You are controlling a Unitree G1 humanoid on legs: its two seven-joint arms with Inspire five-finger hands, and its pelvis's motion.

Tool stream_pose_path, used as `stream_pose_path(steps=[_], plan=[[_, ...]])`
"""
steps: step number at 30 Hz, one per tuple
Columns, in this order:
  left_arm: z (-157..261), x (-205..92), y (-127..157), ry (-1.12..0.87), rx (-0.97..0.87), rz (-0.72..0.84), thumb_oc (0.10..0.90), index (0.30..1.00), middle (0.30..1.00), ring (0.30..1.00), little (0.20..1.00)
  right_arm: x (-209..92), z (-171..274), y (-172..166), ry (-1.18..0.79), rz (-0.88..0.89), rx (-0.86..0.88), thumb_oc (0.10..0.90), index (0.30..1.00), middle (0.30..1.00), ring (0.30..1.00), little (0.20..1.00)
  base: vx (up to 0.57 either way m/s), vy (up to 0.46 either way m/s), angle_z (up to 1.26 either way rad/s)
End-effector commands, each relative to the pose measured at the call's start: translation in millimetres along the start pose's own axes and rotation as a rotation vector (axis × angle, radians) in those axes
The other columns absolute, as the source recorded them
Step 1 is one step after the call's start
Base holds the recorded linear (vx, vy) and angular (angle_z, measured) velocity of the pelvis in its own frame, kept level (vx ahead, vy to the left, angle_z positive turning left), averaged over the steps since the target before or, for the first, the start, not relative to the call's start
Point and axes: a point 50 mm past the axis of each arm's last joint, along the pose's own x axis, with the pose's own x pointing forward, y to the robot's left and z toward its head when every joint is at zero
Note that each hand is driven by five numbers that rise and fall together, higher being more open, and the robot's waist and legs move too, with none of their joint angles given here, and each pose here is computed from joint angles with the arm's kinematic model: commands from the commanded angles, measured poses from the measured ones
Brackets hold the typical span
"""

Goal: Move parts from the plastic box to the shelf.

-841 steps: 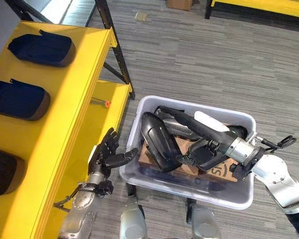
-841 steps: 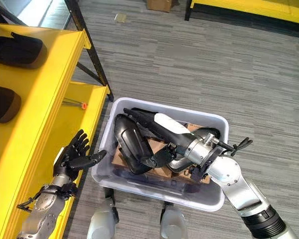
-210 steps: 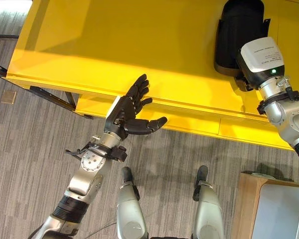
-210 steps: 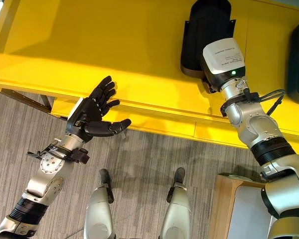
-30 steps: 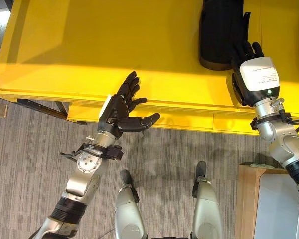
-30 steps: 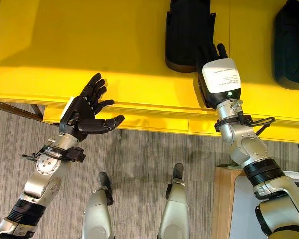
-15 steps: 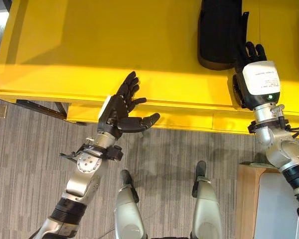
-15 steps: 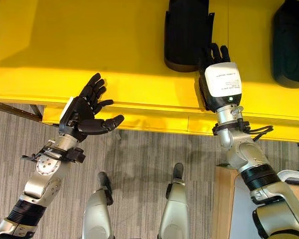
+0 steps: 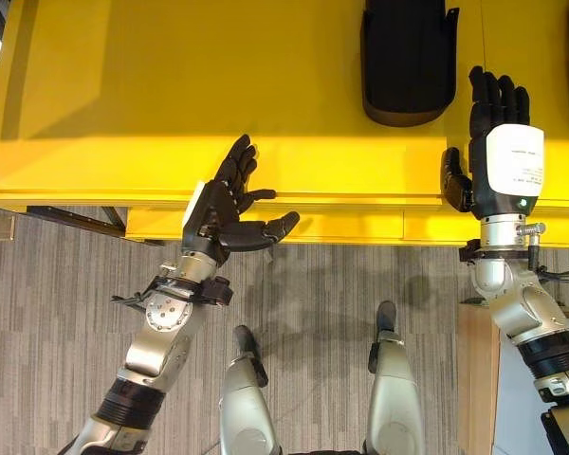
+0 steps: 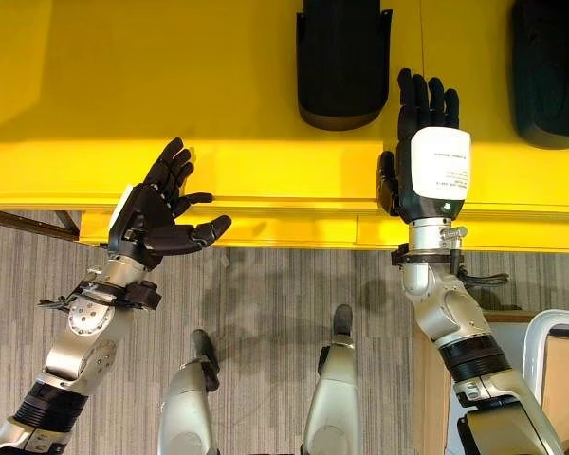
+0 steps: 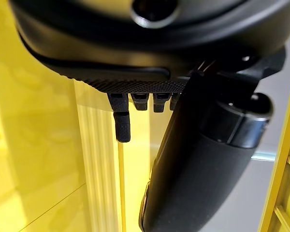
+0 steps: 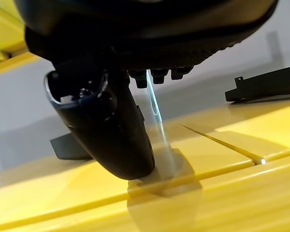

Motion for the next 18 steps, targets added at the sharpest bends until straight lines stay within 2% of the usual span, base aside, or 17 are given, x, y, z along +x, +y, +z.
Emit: stream_pose_path(steps=[1,6,12,15,18], plan=[[16.7,-2.6,-18.0,-0.117,-0.069,-0.053,0.9,1.0,1.0,1.0,1.0,23.6,19.3,-40.1,-0.11,-0.272,0.045,0.9,1.0,1.0,1.0,1.0,0.0,0.028,-0.05],[16.7,-5.6,-17.7,-0.123,-0.08,-0.041,0.9,1.0,1.0,1.0,1.0,18.1,18.3,-42.7,-0.088,-0.313,0.085,0.9,1.0,1.0,1.0,1.0,0.0,0.043,-0.05],[11.9,-16.0,-15.1,-0.124,-0.104,0.002,0.9,1.0,1.0,1.0,1.0,-4.3,16.3,-50.0,-0.048,-0.406,0.219,0.9,1.0,1.0,1.0,1.0,0.03,0.119,-0.08],[5.0,-28.3,-6.9,-0.098,-0.136,0.085,0.9,1.0,1.0,1.0,1.0,-37.2,16.5,-58.1,-0.003,-0.434,0.354,0.9,1.0,1.0,1.0,1.0,0.1,0.186,-0.14],[0.4,-36.6,-0.6,-0.072,-0.149,0.129,0.9,1.0,1.0,1.0,1.0,-53.3,15.3,-65.9,0.034,-0.452,0.419,0.9,1.0,1.0,1.0,1.0,0.12,0.158,-0.15]])
